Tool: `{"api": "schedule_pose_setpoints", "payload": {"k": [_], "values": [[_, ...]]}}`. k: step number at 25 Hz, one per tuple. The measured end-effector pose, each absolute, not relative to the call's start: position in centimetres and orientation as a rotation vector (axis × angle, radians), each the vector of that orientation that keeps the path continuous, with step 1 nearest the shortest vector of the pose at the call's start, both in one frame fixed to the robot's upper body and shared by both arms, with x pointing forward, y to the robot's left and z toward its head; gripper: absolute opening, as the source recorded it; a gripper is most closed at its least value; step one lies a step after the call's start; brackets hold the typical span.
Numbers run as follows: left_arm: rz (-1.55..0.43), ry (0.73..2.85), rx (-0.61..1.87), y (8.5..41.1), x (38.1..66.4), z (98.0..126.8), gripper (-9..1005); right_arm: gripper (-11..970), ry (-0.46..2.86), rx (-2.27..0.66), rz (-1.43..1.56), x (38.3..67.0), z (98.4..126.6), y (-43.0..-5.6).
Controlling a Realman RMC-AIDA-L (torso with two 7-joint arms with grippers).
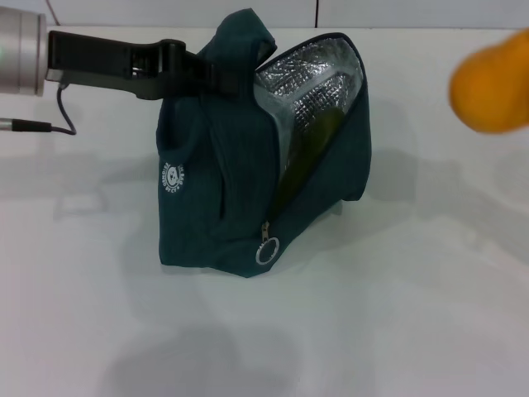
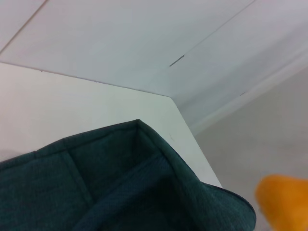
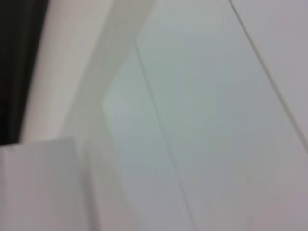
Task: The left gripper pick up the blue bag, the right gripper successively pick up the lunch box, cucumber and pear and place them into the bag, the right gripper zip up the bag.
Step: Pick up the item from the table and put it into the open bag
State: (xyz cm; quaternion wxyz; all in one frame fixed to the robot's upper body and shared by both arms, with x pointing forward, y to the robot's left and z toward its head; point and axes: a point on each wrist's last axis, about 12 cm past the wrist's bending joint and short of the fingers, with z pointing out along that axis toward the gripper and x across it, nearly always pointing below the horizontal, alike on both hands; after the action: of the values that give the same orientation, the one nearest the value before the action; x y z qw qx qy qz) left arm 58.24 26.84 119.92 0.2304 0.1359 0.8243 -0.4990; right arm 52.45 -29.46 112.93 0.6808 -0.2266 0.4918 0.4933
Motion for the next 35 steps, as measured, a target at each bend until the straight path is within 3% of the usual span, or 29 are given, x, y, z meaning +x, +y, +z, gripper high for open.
{"api": "schedule_pose_setpoints", "payload": {"k": [7,14,35], "values": [[-1.384,2.270,0.371,26.7,58.3,119.7,43,46,1.059,-0.654,1.262,56.6,115.8,-23.2],[-1.384,2.263,0.375,26.4,58.5,119.8,43,50,1.145,-0.779,1.308,57.7,115.6,-19.0],[-1.400,2.292,0.342,26.9,58.5,119.2,43,64,1.320,-0.875,1.234,57.8,113.1,-17.3]]}}
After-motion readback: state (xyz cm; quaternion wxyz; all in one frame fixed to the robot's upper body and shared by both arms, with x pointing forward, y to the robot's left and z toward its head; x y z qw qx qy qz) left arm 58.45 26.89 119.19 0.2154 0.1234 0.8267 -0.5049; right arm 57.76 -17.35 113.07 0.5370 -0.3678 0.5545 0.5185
